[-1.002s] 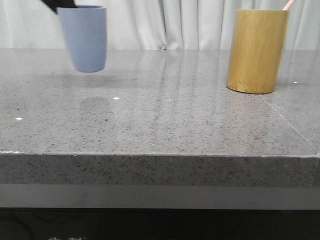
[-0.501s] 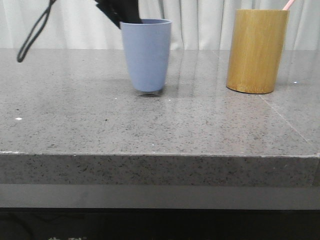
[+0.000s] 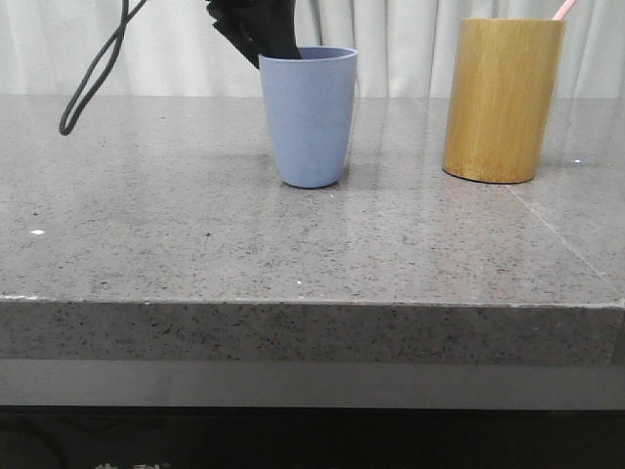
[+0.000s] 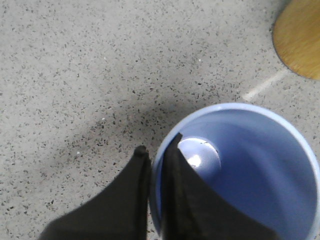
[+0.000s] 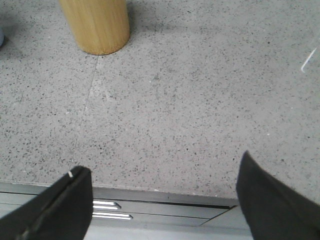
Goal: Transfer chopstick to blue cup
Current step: 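Slide the blue cup with the left gripper toward the bamboo cup, then open the left gripper and lift it away from the blue cup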
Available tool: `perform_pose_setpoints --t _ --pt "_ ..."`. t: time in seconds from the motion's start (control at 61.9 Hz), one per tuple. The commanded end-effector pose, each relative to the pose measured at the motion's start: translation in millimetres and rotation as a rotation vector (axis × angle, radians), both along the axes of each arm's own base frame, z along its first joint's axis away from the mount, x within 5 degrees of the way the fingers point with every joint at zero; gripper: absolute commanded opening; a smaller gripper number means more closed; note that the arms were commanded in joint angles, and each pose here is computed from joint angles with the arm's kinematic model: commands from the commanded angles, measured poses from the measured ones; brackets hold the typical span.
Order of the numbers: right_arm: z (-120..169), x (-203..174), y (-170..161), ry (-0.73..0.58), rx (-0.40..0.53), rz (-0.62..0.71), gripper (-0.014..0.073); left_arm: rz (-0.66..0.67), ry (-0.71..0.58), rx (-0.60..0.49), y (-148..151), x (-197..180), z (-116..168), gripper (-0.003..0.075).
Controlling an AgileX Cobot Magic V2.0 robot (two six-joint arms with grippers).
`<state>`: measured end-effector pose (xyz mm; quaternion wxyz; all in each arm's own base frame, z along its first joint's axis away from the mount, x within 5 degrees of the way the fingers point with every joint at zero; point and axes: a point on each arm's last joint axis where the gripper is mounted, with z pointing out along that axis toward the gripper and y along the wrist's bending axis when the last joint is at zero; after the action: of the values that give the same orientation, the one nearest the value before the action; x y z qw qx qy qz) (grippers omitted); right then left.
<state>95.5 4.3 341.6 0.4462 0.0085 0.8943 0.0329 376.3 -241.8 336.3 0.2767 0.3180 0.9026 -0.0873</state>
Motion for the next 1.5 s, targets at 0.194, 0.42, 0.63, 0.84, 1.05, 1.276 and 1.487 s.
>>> perform_pose_setpoints --t 0.194,0.42,0.63,0.84,1.05,1.276,1.487 --pt "14 4 -1 -0.08 -0.004 -0.004 0.06 -0.009 -0.092 -0.098 -1 -10 36 0.0243" --pt "13 4 -1 -0.076 -0.004 -0.004 0.06 -0.01 -0.08 -0.081 1 -12 38 0.0367" --pt "18 10 0 -0.101 0.007 -0.005 0.06 -0.009 -0.104 -0.063 8 -17 64 0.0367" --pt "35 31 2 -0.107 0.05 0.002 0.06 -0.008 -0.131 -0.063 14 -25 90 0.0367" --pt "65 68 4 -0.131 0.103 0.007 0.06 0.018 -0.172 -0.051 24 -34 104 0.0367" --pt "84 117 10 -0.107 0.21 0.025 0.06 0.037 -0.219 -0.111 46 -70 139 0.0367" --pt "89 154 10 -0.083 0.23 0.027 0.06 0.042 -0.229 -0.153 76 -119 149 0.0367"
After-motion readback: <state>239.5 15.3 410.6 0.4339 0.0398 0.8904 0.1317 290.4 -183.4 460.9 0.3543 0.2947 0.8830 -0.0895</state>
